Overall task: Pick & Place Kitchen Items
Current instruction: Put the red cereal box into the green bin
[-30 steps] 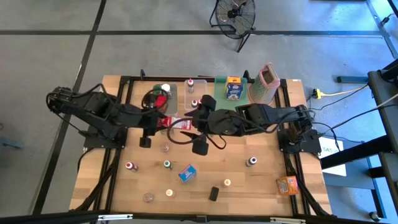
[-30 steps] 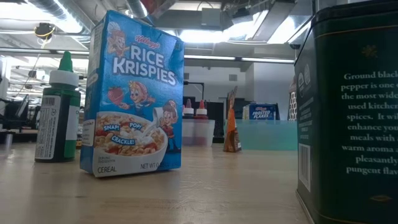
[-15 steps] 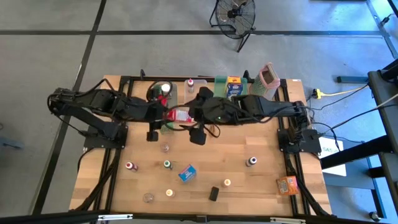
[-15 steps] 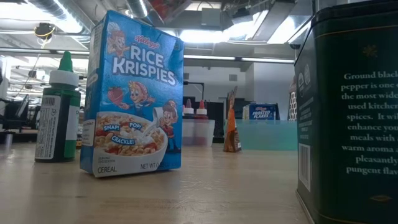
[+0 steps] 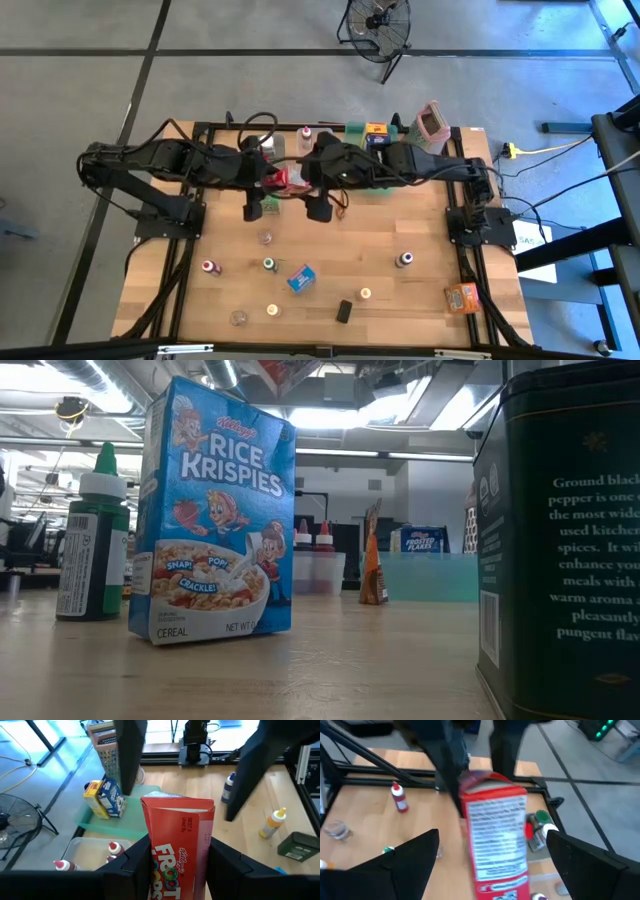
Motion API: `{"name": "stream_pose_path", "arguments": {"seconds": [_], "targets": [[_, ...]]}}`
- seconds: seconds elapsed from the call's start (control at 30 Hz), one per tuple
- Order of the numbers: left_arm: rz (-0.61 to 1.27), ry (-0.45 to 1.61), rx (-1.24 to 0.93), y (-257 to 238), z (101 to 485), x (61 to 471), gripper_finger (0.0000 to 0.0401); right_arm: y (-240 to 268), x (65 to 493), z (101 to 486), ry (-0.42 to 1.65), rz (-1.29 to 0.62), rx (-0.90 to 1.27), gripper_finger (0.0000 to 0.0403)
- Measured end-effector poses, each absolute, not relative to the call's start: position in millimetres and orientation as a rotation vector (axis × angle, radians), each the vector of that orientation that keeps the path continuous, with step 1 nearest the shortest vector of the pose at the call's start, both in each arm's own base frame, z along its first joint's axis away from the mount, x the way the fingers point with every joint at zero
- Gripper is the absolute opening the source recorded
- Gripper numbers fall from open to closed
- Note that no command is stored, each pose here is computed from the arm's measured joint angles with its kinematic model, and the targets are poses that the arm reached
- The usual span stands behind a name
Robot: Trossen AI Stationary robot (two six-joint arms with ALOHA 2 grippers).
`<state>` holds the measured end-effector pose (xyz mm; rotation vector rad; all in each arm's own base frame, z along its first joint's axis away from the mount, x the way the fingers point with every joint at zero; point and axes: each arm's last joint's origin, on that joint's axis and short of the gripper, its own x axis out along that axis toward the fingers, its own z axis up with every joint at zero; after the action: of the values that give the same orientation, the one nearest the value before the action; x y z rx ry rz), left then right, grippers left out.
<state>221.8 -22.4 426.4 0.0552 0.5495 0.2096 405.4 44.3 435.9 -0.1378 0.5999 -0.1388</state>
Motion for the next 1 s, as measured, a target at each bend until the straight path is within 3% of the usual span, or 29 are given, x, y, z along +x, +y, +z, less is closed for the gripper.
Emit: {"name": "stream_pose_path", "arguments": {"seconds": [0.57,1.0], "targets": [[0.209,0.503,0.034,-22.8,430.3,224.1,0.0145,31.3,414.9,422.1,0.664,-0.054,-0.084,0.0367],[0.209,0.502,0.035,-22.8,430.3,224.2,0.0145,30.9,414.3,422.1,0.668,-0.053,-0.092,0.0297]]}}
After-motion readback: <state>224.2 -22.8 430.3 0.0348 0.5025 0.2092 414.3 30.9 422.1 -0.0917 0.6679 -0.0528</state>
